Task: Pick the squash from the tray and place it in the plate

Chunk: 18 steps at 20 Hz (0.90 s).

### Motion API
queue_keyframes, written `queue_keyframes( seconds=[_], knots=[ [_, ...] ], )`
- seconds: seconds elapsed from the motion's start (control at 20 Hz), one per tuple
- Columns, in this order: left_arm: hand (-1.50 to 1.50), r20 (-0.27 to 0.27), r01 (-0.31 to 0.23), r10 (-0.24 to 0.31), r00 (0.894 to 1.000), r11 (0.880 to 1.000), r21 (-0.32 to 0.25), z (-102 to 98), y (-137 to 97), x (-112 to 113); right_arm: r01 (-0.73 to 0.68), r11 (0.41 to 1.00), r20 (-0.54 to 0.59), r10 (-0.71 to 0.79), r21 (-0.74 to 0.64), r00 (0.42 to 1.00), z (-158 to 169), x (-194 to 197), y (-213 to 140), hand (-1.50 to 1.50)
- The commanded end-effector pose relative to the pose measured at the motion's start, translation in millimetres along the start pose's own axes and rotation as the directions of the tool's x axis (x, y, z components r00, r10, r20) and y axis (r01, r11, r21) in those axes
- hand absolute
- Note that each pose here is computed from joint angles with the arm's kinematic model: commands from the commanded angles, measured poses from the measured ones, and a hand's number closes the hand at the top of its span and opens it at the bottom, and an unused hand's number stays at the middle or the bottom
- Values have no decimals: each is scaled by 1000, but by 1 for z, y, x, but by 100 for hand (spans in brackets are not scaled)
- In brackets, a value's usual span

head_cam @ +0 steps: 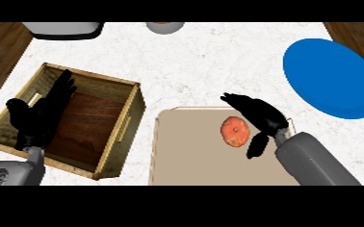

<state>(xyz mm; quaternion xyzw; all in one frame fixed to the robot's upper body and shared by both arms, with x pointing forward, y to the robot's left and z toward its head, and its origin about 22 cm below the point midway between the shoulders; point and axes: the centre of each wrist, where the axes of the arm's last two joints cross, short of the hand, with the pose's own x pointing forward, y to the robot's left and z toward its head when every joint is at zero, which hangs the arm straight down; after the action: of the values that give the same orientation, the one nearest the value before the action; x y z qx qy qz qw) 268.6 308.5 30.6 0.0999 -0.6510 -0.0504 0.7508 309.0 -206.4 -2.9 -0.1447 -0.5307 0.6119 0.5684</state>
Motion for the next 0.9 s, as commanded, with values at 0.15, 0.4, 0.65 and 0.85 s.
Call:
queue_keyframes(
  seconds=[0.15,0.4,0.65,0.85],
  knots=[
    [0,-17,-48,47,999,998,-44,1,-34,15,-75,996,-23,76,42,997,-17,-2,4,-150],
    [0,-20,-42,42,999,999,-12,-20,-16,-2,-119,982,49,113,149,992,-24,6,32,150],
    [0,-21,-40,40,999,999,-11,2,-18,-9,-98,987,110,84,130,990,-18,1,29,150],
    [0,-13,-39,39,999,999,-3,-11,-17,-7,-54,994,131,42,92,991,-17,24,38,150]
  ],
)
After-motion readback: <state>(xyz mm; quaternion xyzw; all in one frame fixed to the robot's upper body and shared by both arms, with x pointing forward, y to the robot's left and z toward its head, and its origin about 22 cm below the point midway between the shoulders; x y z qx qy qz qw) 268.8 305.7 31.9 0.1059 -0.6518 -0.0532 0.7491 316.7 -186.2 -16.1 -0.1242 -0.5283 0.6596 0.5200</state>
